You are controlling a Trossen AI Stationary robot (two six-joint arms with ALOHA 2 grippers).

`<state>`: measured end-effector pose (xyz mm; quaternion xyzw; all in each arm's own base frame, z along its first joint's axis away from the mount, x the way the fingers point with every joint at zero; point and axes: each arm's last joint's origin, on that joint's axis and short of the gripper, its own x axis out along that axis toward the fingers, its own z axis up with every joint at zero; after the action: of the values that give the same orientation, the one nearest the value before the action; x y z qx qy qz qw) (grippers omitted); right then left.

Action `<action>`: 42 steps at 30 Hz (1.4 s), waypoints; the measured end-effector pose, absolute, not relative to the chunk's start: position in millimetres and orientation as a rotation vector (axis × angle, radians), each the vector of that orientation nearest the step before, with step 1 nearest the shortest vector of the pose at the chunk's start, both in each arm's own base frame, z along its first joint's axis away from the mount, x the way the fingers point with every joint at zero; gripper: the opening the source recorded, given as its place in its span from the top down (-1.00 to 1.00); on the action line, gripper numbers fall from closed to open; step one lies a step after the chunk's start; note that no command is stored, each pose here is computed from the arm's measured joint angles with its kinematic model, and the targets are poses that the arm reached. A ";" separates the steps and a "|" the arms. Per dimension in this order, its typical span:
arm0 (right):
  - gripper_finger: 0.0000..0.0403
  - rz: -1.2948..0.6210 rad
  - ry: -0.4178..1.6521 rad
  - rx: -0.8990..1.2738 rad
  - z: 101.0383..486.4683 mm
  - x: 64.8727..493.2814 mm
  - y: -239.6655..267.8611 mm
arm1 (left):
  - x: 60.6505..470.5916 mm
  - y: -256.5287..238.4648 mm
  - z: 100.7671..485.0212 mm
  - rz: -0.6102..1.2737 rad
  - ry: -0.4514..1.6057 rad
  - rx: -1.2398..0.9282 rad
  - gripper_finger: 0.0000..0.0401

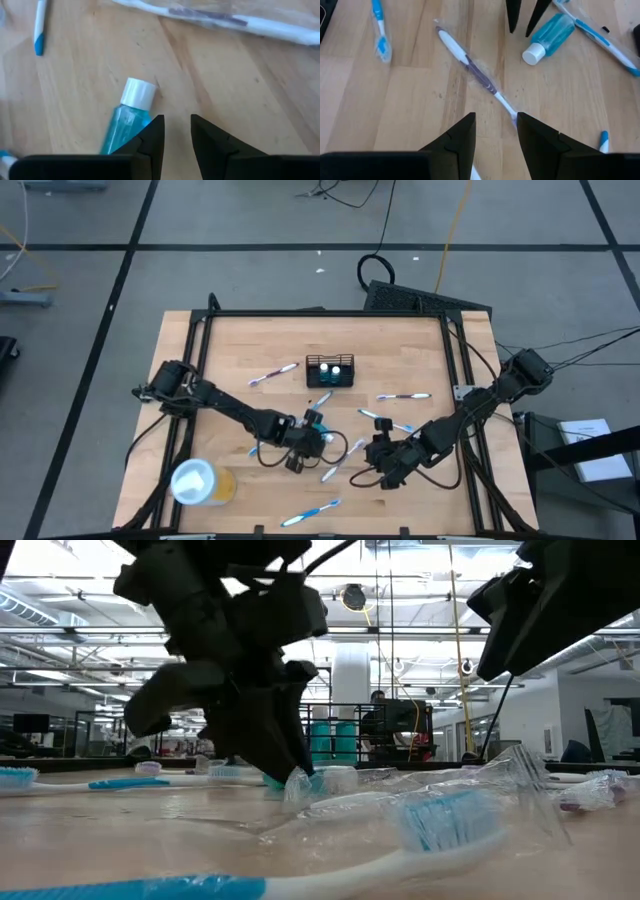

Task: Pick & Place toothbrushing station
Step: Put the blue mouthwash bottle into the black organizer

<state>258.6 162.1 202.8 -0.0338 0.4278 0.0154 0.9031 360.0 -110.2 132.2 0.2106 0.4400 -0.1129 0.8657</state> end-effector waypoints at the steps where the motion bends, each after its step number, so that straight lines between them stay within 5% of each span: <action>1: 0.32 0.032 0.885 -0.070 202.8 258.6 162.1 | 359.7 -108.4 131.6 -0.223 0.931 0.454 0.49; 13: 0.32 0.059 0.900 -0.069 202.3 257.6 163.3 | 351.7 -112.0 143.4 -0.158 1.099 0.617 0.45; 27: 0.32 0.083 0.912 -0.060 202.2 257.1 164.2 | 355.9 -98.1 144.4 -0.106 1.103 0.693 -0.20; 42: 0.32 0.082 0.915 -0.061 202.0 257.0 164.1 | 363.8 -78.9 138.7 -0.174 1.110 0.596 -0.10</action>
<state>257.0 164.1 202.0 -0.0293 0.4413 0.0398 0.8960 363.8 -78.9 138.7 0.2783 0.5184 -0.0814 0.8045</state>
